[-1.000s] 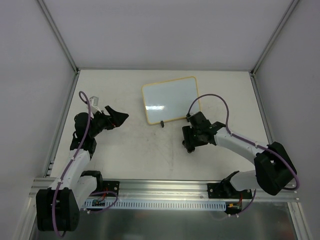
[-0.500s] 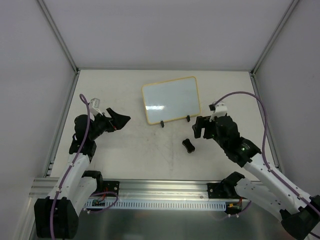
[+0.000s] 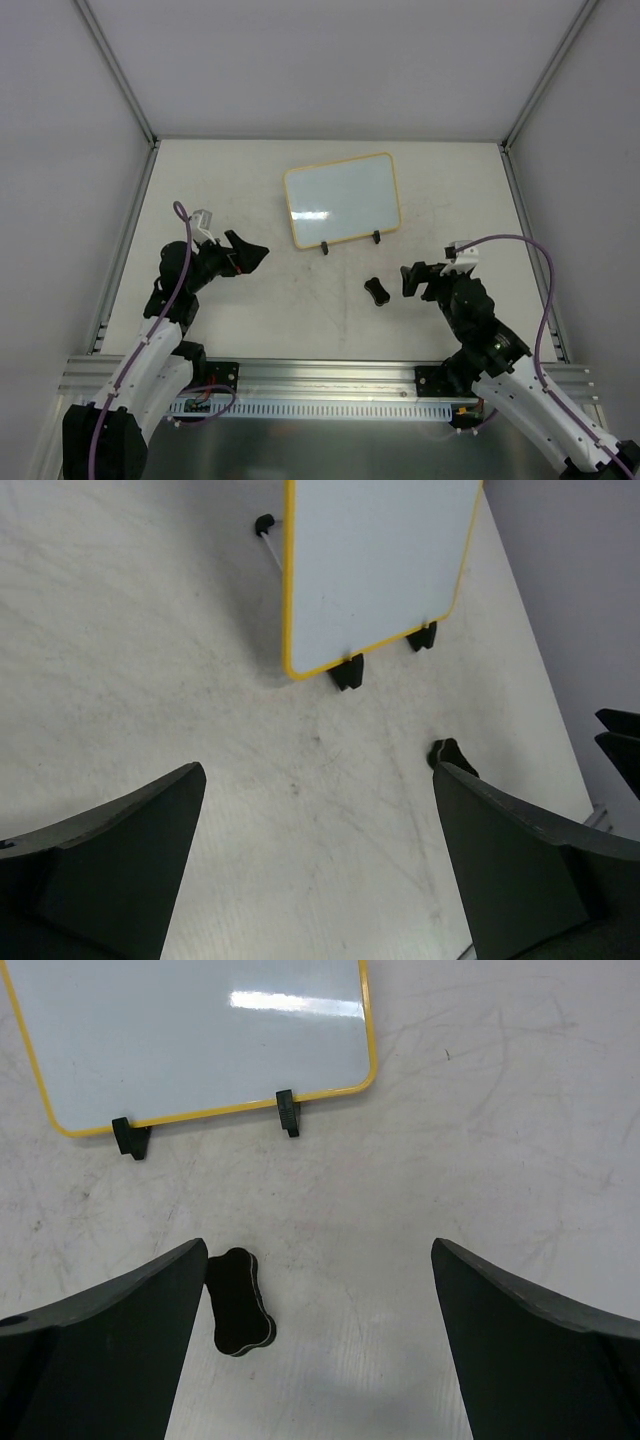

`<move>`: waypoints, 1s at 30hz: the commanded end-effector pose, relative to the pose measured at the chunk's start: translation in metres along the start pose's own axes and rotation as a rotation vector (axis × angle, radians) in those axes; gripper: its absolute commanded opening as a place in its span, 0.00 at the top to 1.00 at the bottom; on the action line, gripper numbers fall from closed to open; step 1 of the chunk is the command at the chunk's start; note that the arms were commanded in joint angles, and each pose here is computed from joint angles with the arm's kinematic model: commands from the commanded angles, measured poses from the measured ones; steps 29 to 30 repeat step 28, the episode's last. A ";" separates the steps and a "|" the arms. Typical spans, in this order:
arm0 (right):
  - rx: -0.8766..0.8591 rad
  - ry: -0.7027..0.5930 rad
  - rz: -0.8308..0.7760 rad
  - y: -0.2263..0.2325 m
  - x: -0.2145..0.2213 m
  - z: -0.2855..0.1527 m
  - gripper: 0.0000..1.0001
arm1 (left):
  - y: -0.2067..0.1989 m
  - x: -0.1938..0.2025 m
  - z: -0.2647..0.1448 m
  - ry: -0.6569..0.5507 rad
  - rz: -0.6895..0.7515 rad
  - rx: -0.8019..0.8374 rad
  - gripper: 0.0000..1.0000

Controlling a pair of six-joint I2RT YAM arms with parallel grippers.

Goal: Erase the whiteboard

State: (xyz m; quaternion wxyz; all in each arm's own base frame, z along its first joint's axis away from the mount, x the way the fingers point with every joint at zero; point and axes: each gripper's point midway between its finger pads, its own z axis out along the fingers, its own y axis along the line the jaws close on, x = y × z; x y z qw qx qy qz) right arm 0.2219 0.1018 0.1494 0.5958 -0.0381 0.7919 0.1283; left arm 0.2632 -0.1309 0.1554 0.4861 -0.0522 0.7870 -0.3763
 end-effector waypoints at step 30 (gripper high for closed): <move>0.023 -0.081 0.036 -0.001 0.002 0.017 0.01 | 0.024 -0.001 -0.009 -0.120 0.197 -0.063 0.01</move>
